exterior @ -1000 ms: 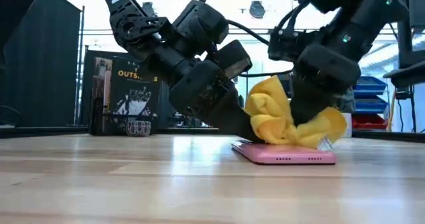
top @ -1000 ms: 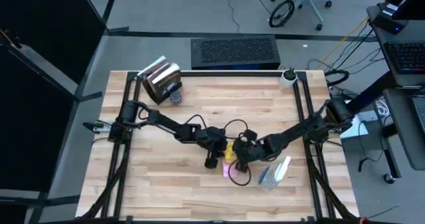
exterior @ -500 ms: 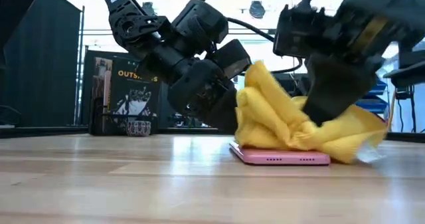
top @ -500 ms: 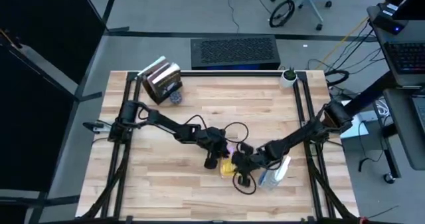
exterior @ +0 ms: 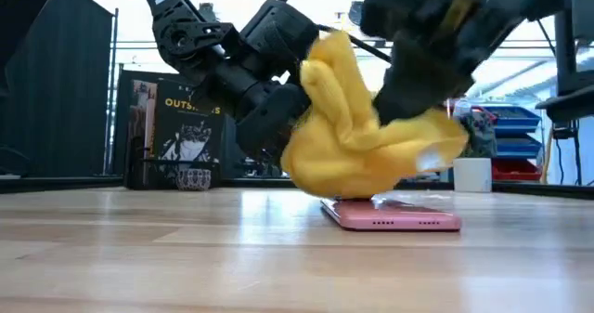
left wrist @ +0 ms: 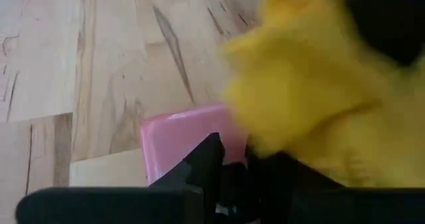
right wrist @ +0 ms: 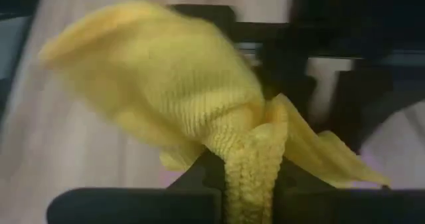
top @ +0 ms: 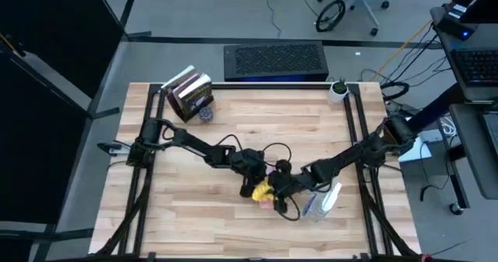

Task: Apply microfiber cloth
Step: Wipe the back of the pink cellphone with a yellow microfiber cloth

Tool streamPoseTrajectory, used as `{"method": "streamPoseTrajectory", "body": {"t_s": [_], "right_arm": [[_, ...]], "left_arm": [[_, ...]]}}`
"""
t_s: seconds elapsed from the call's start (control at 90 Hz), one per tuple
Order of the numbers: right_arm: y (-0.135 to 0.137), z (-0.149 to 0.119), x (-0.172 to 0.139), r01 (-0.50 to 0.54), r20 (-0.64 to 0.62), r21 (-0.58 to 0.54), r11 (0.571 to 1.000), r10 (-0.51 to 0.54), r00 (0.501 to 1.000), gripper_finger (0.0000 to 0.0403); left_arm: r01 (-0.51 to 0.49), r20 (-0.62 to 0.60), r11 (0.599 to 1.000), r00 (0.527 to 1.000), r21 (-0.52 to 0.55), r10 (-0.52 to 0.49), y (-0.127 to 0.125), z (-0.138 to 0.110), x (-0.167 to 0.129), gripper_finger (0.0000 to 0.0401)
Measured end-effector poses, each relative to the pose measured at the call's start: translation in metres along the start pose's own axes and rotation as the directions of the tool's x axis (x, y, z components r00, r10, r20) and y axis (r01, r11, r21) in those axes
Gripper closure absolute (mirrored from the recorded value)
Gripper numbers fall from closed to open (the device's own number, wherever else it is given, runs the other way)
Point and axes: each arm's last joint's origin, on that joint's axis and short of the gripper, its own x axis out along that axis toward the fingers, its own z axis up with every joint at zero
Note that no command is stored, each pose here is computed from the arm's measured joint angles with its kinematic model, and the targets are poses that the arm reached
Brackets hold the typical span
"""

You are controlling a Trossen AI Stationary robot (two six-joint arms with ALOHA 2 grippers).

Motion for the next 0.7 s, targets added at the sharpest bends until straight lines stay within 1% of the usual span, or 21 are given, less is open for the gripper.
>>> {"method": "streamPoseTrajectory", "body": {"t_s": [0.144,0.244,0.333,0.4,0.478,0.544,0.578,0.611,0.667,0.7], "right_arm": [[-0.004,-0.013,0.022,0.035,-0.041,-0.004,0.999,-0.035,0.999,0.0385],[-0.003,-0.017,0.031,0.015,-0.042,0.022,1.000,-0.014,0.999,0.0385],[0.006,-0.017,0.033,-0.082,-0.031,0.027,0.996,0.082,0.996,0.0385],[0.013,-0.019,0.032,-0.162,-0.050,0.025,0.986,0.163,0.985,0.0385],[0.023,-0.024,0.029,-0.301,-0.114,0.039,0.953,0.303,0.946,0.0385],[0.028,-0.028,0.027,-0.389,-0.179,0.051,0.920,0.392,0.902,0.0385],[0.029,-0.030,0.027,-0.404,-0.196,0.057,0.913,0.407,0.892,0.0385],[0.029,-0.030,0.026,-0.403,-0.200,0.059,0.913,0.406,0.892,0.0385],[0.027,-0.027,0.022,-0.379,-0.193,0.054,0.924,0.382,0.904,0.0385],[0.025,-0.022,0.018,-0.359,-0.164,0.045,0.932,0.362,0.918,0.0385]], "left_arm": [[-0.002,0.001,1.000,1.000,-0.005,0.002,0.000,0.000,0.000,0.0339],[-0.003,0.000,1.000,1.000,-0.006,0.003,0.000,0.000,0.000,0.0339],[-0.003,0.000,1.000,1.000,-0.005,0.003,0.000,0.000,0.000,0.0339],[-0.003,0.000,1.000,1.000,-0.005,0.003,0.000,0.000,0.000,0.0339],[-0.004,0.000,1.000,1.000,-0.006,0.004,0.001,0.000,0.000,0.0339],[-0.004,0.000,1.000,1.000,-0.007,0.004,0.002,0.000,0.000,0.0339],[-0.004,0.001,1.000,1.000,-0.007,0.004,0.002,0.000,0.000,0.0339],[-0.005,0.001,1.000,1.000,-0.008,0.005,0.002,0.000,0.000,0.0339],[-0.005,0.001,1.000,1.000,-0.009,0.005,0.002,0.000,-0.001,0.0339],[-0.005,0.001,1.000,1.000,-0.009,0.005,0.002,0.000,-0.001,0.0339]]}}
